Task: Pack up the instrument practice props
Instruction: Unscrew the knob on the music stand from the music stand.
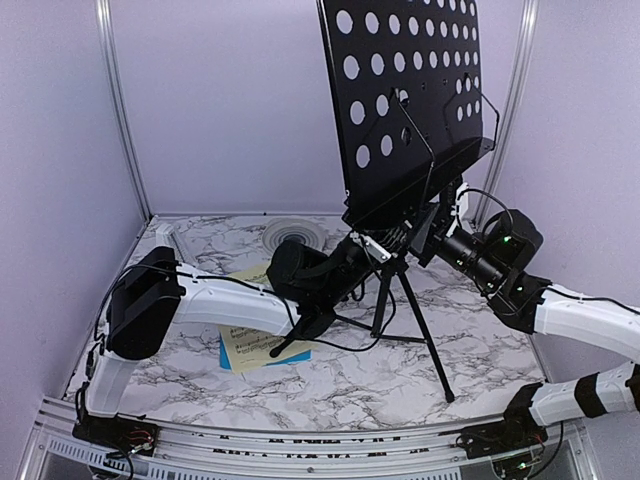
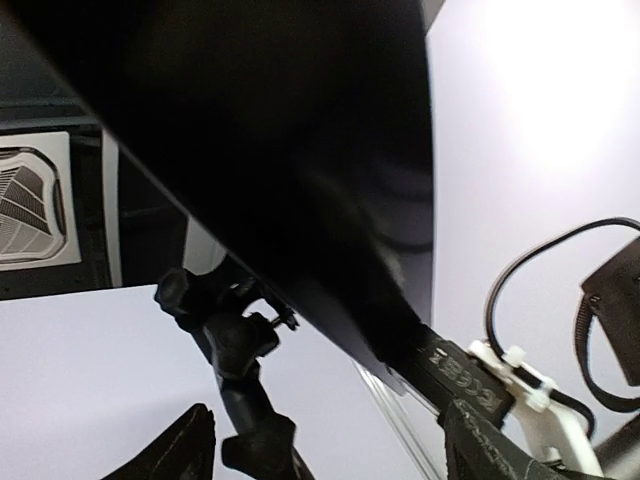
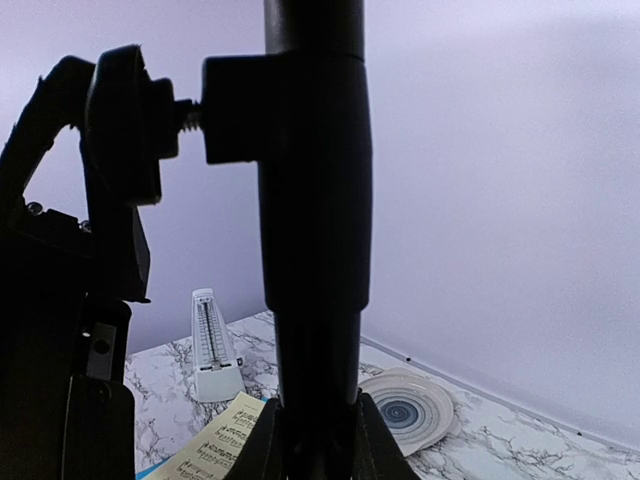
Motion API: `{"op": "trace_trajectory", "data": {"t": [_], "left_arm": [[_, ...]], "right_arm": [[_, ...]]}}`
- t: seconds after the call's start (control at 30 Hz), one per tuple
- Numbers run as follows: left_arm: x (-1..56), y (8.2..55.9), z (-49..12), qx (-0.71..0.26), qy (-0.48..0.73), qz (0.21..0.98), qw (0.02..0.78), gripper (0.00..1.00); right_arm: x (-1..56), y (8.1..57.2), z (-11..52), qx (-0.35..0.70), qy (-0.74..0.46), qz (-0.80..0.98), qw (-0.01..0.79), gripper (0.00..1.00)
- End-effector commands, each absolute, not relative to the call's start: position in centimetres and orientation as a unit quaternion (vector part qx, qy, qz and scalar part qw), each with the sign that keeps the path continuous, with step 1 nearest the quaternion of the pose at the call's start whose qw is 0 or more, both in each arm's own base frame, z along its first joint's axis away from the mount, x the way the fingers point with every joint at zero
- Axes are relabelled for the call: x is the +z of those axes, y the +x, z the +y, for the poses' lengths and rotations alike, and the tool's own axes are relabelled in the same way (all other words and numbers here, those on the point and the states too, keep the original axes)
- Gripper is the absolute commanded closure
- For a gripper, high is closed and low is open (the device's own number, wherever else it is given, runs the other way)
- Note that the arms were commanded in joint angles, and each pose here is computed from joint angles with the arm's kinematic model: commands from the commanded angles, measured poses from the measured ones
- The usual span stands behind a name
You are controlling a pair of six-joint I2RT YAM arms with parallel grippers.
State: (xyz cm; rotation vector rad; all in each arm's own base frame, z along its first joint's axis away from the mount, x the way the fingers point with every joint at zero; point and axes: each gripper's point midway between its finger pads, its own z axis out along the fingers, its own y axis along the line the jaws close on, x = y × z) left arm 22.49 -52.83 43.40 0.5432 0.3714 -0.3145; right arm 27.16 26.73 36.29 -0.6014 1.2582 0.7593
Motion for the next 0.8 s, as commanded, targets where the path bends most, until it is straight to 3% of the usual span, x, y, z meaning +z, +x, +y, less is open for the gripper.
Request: {"op": "trace_trajectory", "data": {"t": [0.0, 0.37, 0.77], "left_arm": [[44.5, 21.6, -51.4, -0.123, 0.325, 0.132, 0.929, 0.19], [43.3, 23.7, -49.8, -0.057, 0.48, 0.066, 0.873, 0.23], [43.2, 24.1, -51.0, -0.025, 0.564, 0.017, 0.825, 0.39]], "right_arm": [[41.2, 25.7, 26.4, 0.359, -0.267, 0.506, 0.738, 0.91], [41.2, 25.4, 26.3, 0.357, -0.271, 0.506, 0.737, 0.91], [41.5, 25.1, 26.2, 0.356, -0.277, 0.503, 0.737, 0.91]]}}
